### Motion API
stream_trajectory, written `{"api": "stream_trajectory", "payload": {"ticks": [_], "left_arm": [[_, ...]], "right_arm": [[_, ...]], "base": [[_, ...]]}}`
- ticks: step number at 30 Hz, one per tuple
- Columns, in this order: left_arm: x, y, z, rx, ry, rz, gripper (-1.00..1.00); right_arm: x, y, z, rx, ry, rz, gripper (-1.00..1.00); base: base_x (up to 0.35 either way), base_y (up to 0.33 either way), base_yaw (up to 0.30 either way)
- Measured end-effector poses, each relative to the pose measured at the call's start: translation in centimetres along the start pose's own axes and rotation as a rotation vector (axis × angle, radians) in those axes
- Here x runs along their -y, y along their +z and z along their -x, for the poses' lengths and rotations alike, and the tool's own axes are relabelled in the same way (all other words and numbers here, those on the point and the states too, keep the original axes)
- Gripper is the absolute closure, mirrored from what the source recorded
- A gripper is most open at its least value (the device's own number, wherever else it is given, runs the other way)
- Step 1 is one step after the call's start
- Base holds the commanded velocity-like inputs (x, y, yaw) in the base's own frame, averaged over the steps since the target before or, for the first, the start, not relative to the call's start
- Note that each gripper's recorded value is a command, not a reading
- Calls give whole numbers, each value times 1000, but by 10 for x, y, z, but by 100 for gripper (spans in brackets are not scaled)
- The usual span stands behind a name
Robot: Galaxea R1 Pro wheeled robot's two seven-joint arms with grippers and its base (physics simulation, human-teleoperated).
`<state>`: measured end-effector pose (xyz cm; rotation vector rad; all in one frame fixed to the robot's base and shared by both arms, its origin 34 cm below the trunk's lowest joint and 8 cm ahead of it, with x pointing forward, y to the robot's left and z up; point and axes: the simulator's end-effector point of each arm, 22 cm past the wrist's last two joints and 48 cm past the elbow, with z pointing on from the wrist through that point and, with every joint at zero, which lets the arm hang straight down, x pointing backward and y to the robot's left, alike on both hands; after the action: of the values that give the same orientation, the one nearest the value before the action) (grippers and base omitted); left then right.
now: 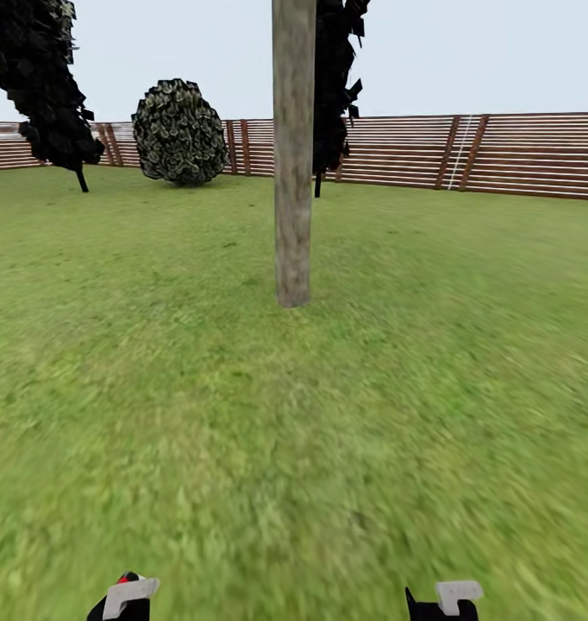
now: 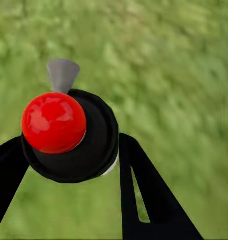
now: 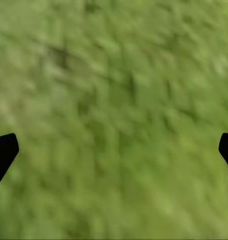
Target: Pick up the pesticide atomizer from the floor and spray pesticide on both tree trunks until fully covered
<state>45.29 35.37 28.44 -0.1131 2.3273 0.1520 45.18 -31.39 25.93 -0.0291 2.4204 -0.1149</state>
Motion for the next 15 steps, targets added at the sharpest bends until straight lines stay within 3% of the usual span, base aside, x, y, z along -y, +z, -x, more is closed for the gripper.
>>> {"api": "stream_trajectory", "payload": {"ticks": [15], "left_arm": [[0, 0, 0, 0, 0, 0, 100]], "right_arm": [[0, 0, 0, 0, 0, 0, -100]], "base": [[337, 0, 0]]}}
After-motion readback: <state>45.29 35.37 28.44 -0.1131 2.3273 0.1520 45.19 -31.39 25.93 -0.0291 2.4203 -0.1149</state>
